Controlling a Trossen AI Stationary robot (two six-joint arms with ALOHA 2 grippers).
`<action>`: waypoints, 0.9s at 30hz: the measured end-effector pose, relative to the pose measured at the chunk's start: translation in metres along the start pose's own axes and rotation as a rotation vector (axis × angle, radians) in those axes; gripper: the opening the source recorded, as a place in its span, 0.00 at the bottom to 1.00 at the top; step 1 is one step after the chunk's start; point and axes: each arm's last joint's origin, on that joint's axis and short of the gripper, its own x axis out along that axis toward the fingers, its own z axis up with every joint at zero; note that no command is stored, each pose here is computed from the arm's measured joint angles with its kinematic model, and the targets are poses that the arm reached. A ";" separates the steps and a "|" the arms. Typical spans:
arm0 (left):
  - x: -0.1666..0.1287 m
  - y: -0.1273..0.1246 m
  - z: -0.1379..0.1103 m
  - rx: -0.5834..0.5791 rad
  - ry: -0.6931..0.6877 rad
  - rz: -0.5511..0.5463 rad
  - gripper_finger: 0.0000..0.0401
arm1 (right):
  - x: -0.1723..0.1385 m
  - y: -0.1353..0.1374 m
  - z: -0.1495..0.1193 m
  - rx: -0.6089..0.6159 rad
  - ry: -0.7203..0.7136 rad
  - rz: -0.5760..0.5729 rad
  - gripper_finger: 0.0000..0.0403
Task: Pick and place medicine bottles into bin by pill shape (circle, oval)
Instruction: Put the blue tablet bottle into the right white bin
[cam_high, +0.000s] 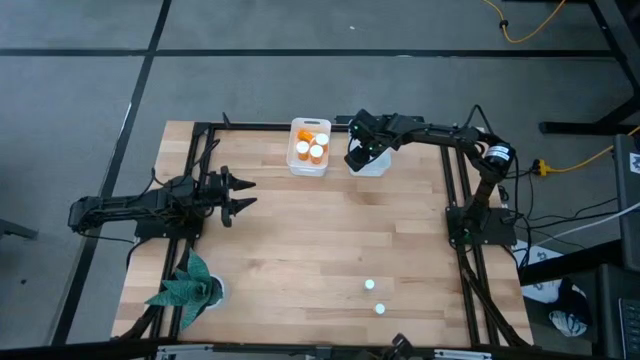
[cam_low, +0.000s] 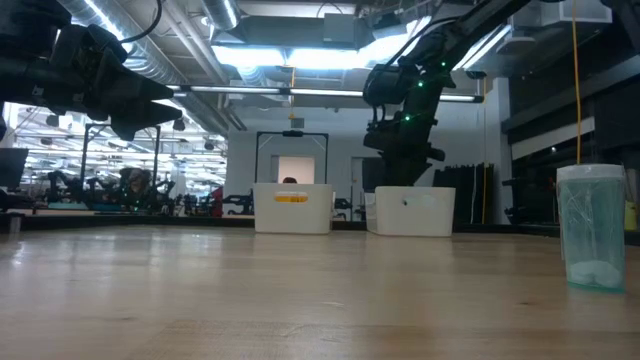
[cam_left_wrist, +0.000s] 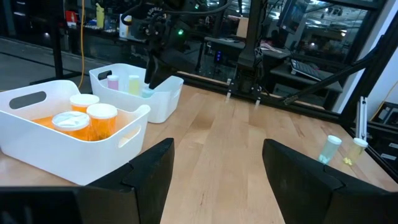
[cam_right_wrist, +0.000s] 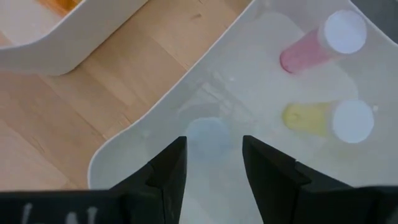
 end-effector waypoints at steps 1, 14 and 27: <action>0.000 0.000 0.000 0.000 0.000 0.000 0.59 | -0.001 0.000 0.000 0.000 -0.004 0.001 0.39; 0.000 0.000 0.000 0.000 0.000 0.000 0.59 | -0.077 0.009 0.020 0.012 0.150 -0.035 0.39; 0.000 0.000 0.000 0.000 0.000 0.000 0.59 | -0.149 0.095 -0.061 -0.256 0.398 -0.001 0.39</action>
